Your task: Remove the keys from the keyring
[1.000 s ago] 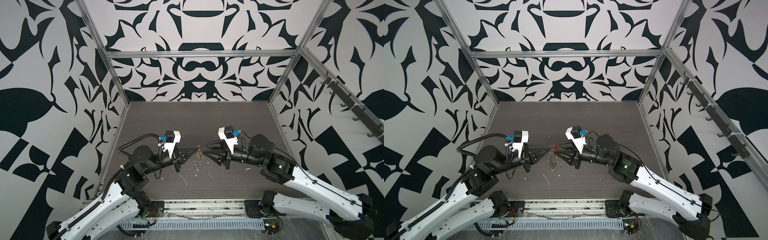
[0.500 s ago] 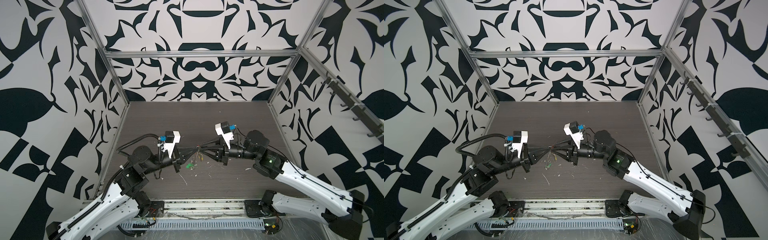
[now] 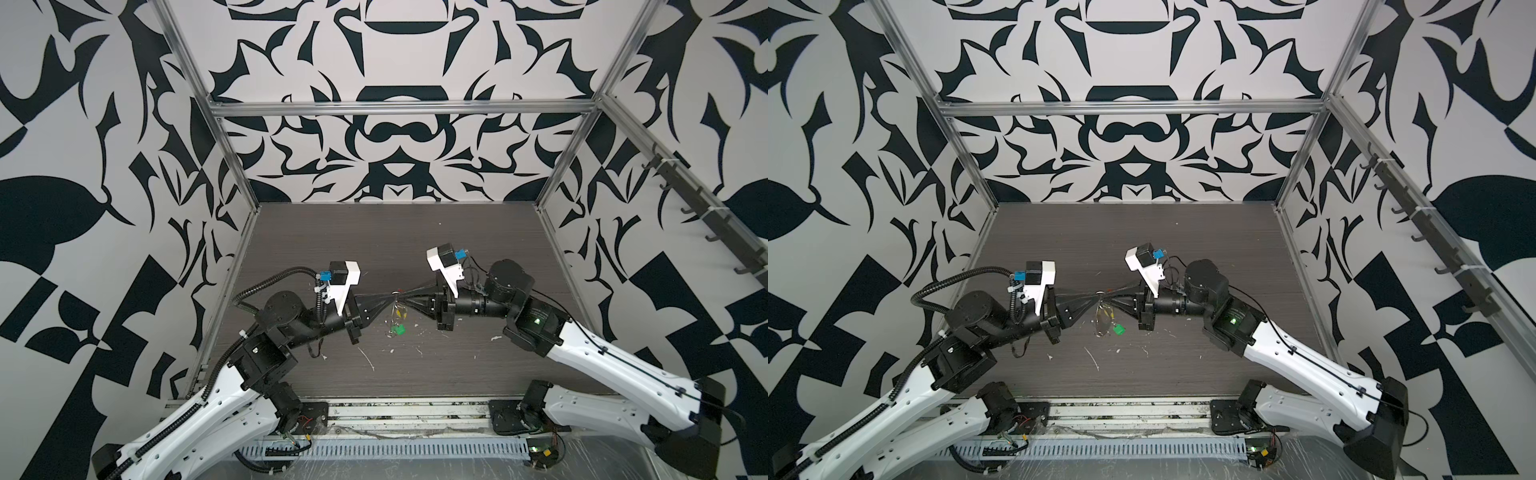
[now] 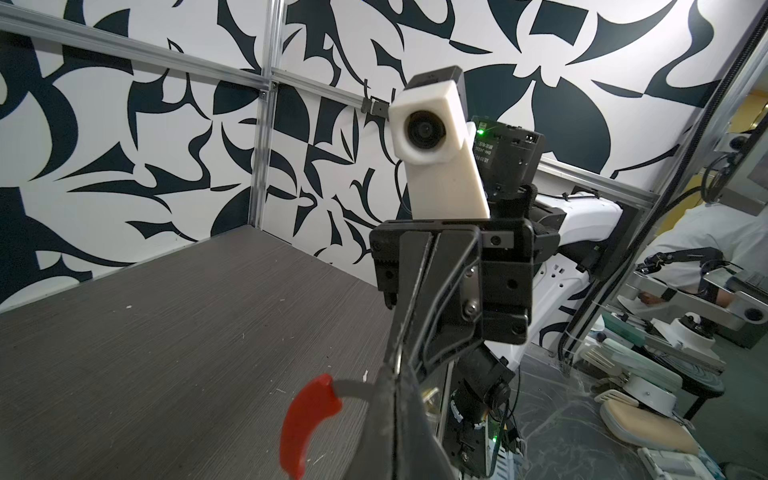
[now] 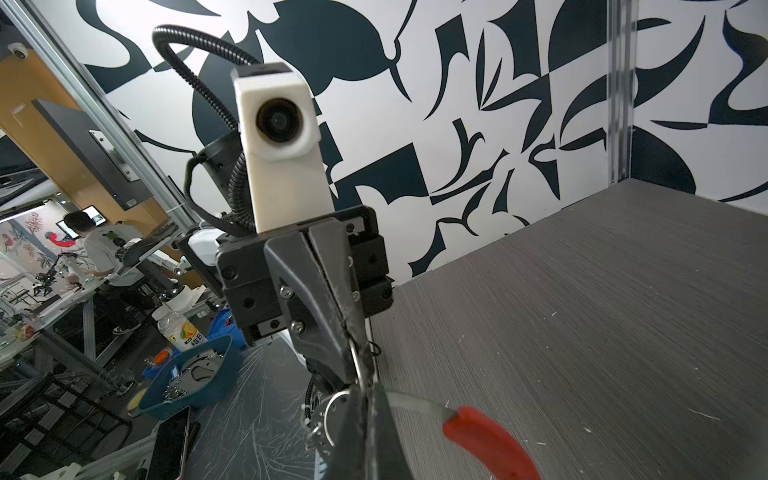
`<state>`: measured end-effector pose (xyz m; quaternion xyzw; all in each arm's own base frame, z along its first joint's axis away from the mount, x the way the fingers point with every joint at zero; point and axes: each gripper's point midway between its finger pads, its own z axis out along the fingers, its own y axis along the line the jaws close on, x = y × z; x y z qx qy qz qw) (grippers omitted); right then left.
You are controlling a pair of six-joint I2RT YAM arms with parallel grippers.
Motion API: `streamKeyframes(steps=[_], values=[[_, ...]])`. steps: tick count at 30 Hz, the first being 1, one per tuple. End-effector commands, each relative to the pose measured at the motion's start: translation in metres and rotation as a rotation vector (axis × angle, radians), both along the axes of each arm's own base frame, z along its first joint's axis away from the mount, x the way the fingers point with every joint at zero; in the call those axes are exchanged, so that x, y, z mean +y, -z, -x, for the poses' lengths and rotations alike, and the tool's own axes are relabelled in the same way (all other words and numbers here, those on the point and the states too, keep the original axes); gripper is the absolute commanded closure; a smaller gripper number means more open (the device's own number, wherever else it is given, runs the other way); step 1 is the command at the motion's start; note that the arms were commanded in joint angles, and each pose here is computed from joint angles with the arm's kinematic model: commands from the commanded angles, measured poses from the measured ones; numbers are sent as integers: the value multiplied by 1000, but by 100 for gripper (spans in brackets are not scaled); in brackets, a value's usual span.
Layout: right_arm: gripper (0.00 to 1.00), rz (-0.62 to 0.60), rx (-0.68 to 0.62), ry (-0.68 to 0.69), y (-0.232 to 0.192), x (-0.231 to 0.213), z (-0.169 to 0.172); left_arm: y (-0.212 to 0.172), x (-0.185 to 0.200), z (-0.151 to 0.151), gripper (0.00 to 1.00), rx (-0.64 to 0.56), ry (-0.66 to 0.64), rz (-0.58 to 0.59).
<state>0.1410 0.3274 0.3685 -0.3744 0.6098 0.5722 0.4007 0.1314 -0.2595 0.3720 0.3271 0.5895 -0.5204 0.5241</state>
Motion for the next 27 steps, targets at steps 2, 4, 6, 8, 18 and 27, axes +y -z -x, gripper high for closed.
streamKeyframes(steps=[2, 4, 6, 8, 18, 27], values=[[100, -21, -30, -16, -14, -4, 2, -16, 2, 4, 95, -11, 11, 19], [100, 8, -20, -14, -9, -7, 2, -14, 3, 5, 77, 1, 12, 5], [100, 45, -13, -10, -5, -11, 1, -11, 4, 6, 67, 19, 13, -19], [100, 93, -9, -13, 0, -15, 3, -6, 4, 7, 63, 45, 15, -61], [100, 260, 6, -52, 12, -22, 9, 23, -7, 15, 61, 197, 113, -333], [100, 312, 14, -103, 11, -21, 14, 28, -15, 23, 68, 255, 200, -414]])
